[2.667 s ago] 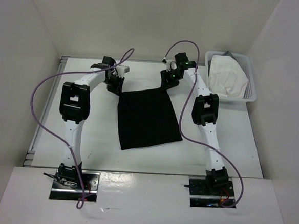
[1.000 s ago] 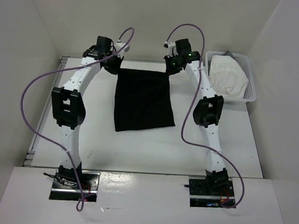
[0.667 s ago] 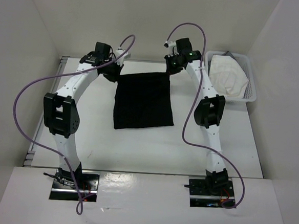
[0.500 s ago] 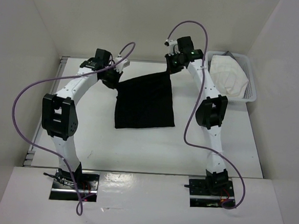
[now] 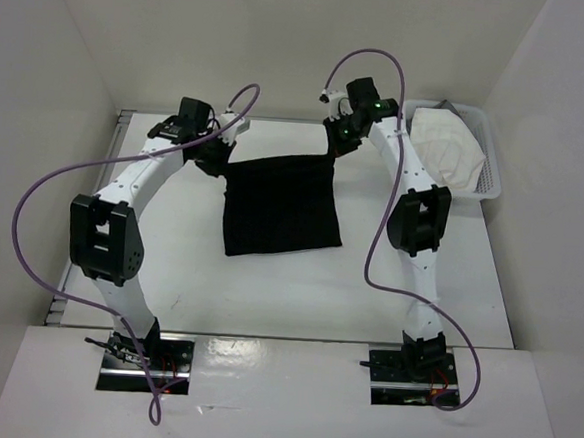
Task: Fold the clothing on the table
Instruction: Fold the skirt
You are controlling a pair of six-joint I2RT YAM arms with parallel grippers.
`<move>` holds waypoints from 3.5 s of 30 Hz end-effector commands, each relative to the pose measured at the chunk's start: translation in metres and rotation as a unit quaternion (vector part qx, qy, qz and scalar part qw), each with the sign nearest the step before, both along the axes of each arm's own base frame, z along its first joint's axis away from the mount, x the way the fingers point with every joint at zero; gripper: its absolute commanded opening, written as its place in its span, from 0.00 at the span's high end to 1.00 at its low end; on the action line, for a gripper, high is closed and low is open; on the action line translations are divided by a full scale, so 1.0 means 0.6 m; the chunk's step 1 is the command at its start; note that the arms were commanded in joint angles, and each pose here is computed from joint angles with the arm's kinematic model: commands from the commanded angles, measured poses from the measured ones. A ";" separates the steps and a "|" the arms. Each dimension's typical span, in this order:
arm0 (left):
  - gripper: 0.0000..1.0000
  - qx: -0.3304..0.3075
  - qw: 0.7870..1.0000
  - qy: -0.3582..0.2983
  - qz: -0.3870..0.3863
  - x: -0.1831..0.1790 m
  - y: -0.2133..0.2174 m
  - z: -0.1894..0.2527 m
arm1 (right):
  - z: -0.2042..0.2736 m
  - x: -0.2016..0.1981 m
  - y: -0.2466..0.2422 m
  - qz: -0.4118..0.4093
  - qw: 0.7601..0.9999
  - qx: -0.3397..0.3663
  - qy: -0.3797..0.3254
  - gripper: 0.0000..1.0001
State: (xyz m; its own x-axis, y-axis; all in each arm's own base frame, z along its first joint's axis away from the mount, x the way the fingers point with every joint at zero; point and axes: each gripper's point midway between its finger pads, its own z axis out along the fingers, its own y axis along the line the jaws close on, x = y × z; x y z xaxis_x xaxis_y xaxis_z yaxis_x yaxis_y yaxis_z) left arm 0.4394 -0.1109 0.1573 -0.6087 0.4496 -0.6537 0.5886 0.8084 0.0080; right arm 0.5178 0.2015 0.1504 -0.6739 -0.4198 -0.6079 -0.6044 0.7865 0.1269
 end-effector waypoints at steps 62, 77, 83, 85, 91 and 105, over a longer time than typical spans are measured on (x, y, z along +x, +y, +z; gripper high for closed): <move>0.81 0.104 0.983 0.131 -0.073 -0.219 0.013 -0.067 | -0.057 -0.360 -0.041 0.277 0.938 -0.141 0.154 0.75; 0.81 0.022 0.993 0.119 -0.010 -0.190 0.022 -0.038 | -0.024 -0.338 -0.035 0.262 0.949 -0.136 0.108 0.54; 0.77 -0.037 0.993 0.086 0.069 -0.161 0.071 -0.003 | -0.024 -0.241 0.019 0.153 0.982 -0.110 0.029 0.45; 0.64 -0.051 0.990 0.074 0.112 -0.160 0.103 0.009 | -0.024 -0.208 0.044 0.130 0.984 -0.123 -0.016 0.42; 0.03 0.007 0.965 0.003 0.261 -0.182 0.220 0.033 | -0.064 -0.167 0.110 0.093 0.976 -0.179 -0.079 0.37; 0.00 0.013 0.940 -0.021 0.341 -0.258 0.288 0.042 | -0.088 -0.178 0.116 0.110 0.974 -0.186 -0.062 0.36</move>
